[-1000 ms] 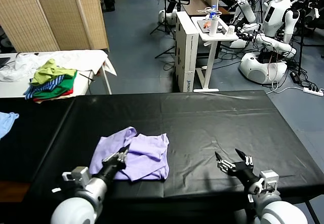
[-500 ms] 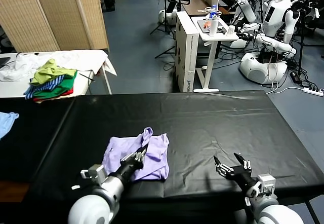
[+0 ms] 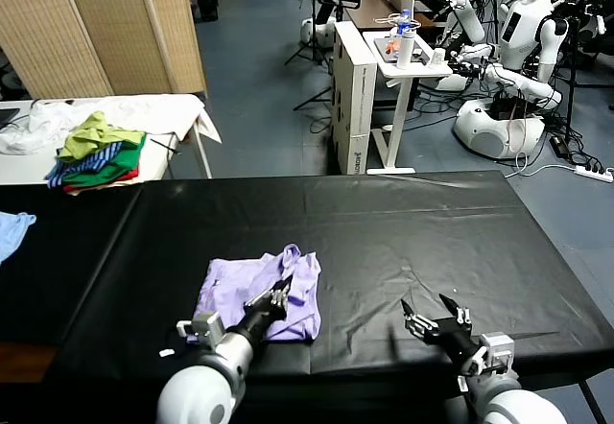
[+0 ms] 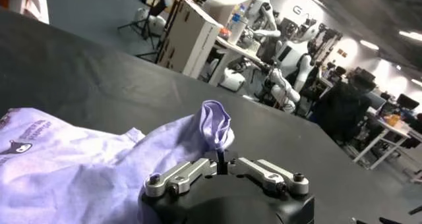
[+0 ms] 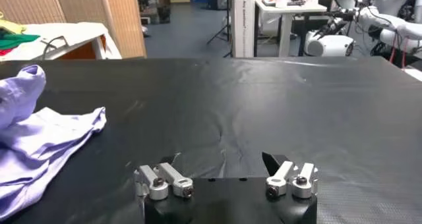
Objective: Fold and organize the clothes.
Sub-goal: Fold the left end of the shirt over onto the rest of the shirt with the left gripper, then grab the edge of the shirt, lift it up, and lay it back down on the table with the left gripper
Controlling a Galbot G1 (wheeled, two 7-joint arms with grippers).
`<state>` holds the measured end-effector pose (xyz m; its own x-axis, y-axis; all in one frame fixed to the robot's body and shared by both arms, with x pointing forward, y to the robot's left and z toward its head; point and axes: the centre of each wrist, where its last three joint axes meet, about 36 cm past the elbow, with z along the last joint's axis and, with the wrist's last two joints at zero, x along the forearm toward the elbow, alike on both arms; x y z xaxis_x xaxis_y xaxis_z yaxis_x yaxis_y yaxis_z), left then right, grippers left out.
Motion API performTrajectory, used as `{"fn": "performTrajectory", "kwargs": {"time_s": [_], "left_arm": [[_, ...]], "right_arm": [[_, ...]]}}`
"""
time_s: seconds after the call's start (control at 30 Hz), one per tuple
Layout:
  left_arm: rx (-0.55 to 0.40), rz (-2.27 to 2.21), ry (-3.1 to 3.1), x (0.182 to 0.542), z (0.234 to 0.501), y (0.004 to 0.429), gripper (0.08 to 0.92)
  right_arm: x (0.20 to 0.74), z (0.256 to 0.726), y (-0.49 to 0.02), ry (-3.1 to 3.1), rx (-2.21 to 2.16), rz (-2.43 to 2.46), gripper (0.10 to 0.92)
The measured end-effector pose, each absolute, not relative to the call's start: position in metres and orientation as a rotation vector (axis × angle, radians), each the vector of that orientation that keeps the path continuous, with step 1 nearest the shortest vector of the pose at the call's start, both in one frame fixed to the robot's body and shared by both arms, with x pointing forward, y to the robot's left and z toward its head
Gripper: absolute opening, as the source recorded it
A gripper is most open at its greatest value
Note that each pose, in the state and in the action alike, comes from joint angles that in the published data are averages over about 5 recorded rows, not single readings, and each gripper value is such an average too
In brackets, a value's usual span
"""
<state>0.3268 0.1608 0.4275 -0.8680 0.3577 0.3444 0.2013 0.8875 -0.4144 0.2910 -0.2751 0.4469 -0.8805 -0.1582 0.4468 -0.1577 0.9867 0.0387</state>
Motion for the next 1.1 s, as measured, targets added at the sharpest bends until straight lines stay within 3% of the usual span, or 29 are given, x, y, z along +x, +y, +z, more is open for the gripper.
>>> {"fn": "performTrajectory", "kwargs": {"time_s": [0.1,0.2,0.4,0.57,0.77,1.1], "left_arm": [[-0.404,0.492,-2.639,0.327,0.424,0.155,0.187],[-0.405,0.477,-2.638,0.326,0.421,0.148,0.267],[-0.412,0.545,-2.610,0.318,0.424,0.137,0.615],[-0.451,0.662,-2.605,0.309,0.448,0.143,0.863],[-0.415,0.568,-2.769,0.314,0.468,0.177,0.906],[-0.229,0.223,-2.871,0.324,0.465,0.245,0.907]], "right_arm": [[0.294,0.448,-0.274,-2.664,0.246,0.012,0.907],[0.298,0.449,-0.273,-2.656,0.275,0.013,0.907],[0.302,0.455,-0.268,-2.642,0.397,-0.002,0.907],[0.306,0.468,-0.261,-2.644,0.596,-0.012,0.907],[0.317,0.479,-0.247,-2.620,0.841,0.050,0.907],[0.364,0.476,-0.195,-2.529,1.119,0.203,0.907]]}}
